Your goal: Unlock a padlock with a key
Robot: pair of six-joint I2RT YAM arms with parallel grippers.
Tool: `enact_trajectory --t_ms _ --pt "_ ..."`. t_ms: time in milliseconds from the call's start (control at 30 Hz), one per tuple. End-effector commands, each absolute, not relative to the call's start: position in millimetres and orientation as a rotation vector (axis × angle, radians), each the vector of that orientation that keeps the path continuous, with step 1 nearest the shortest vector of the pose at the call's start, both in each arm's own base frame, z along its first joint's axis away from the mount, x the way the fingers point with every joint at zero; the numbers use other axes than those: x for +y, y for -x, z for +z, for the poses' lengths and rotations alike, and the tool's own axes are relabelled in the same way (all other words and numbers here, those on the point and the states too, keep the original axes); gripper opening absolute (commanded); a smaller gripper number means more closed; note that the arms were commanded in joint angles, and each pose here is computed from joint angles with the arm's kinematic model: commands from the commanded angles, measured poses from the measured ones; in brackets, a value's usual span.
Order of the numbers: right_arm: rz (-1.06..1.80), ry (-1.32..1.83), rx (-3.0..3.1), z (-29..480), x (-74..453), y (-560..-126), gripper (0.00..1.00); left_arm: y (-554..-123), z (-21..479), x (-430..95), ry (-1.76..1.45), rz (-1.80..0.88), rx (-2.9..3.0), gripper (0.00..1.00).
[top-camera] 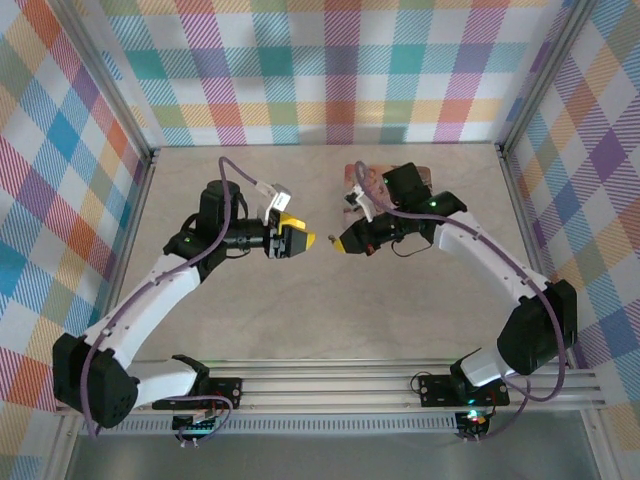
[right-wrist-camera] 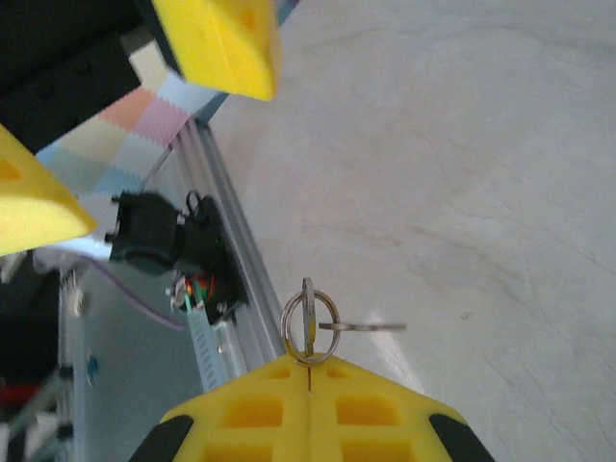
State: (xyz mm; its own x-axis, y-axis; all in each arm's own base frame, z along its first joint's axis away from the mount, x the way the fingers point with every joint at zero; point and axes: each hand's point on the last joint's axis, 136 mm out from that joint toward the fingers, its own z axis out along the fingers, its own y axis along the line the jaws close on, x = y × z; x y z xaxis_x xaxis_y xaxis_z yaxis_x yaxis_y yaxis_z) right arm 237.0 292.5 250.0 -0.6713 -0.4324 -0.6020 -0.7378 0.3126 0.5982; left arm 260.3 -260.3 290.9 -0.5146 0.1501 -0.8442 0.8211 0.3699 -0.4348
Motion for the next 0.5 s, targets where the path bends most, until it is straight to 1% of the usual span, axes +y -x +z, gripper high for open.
enact_trajectory --t_ms 0,200,467 --pt "1.266 1.295 2.152 253.7 292.3 -210.0 0.0 -232.5 289.8 -264.8 -1.067 -1.143 1.846 0.62" --pt "1.103 1.46 2.099 258.8 292.1 -197.2 0.0 -219.2 300.0 -276.7 -1.177 -1.123 1.778 0.56" --pt "1.083 1.486 2.014 272.8 288.8 -186.7 0.0 -203.0 298.5 -286.6 -1.234 -1.197 1.779 0.45"
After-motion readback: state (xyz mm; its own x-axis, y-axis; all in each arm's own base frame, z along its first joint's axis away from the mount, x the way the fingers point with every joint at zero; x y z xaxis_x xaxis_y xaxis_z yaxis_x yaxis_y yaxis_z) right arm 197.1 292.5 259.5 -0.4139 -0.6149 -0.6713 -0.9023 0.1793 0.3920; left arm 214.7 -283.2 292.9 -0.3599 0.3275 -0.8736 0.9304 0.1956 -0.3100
